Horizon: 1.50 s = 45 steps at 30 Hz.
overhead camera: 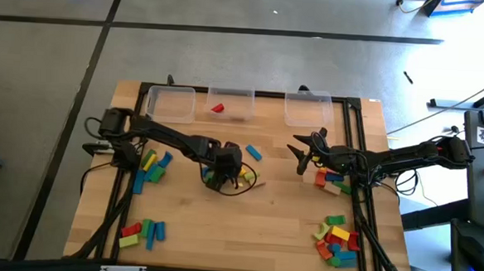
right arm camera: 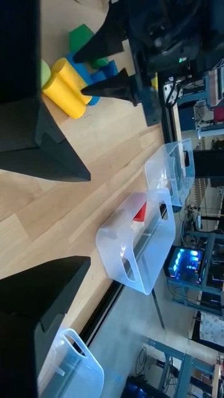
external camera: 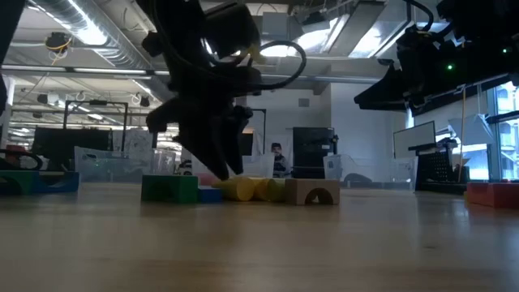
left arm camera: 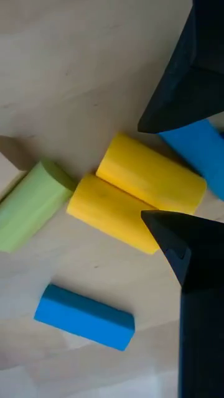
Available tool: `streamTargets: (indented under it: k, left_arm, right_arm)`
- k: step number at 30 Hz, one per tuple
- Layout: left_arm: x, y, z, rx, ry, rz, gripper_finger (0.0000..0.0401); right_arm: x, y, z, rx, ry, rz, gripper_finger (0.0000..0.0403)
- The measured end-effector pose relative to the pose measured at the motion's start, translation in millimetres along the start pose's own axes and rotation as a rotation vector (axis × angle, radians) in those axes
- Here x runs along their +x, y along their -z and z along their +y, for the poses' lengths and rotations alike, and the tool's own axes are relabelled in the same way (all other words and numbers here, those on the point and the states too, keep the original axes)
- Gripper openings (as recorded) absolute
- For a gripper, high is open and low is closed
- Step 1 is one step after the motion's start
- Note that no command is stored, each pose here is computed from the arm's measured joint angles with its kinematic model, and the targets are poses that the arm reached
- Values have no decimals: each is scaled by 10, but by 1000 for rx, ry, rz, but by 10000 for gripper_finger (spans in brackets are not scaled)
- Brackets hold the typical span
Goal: Sort blocks by size
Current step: Put the yellow cylindrical block into the middle transparent bin
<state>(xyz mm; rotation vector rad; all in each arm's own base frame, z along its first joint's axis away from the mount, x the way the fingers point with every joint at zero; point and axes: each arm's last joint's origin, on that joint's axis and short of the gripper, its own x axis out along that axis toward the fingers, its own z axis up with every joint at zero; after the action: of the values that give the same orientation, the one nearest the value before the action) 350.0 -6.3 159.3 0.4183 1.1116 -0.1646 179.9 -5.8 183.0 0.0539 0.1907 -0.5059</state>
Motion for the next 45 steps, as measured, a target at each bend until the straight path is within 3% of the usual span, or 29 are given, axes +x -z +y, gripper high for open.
streamTargets:
  k: [19,29,32,39,45]
  left_arm:
    - [209,123,65,-44,54,74,207]
    - [207,127,68,-36,55,74,128]
    - [205,127,69,-37,53,74,127]
    - [159,86,86,-71,41,67,139]
    - [-62,-3,147,-87,31,43,135]
  right_arm:
    - [0,6,-7,-7,20,2,209]
    - [0,6,-9,-8,30,2,209]
    - [0,7,-10,-8,30,2,209]
    - [0,8,-10,-9,30,3,209]
    - [0,9,-10,-9,30,4,209]
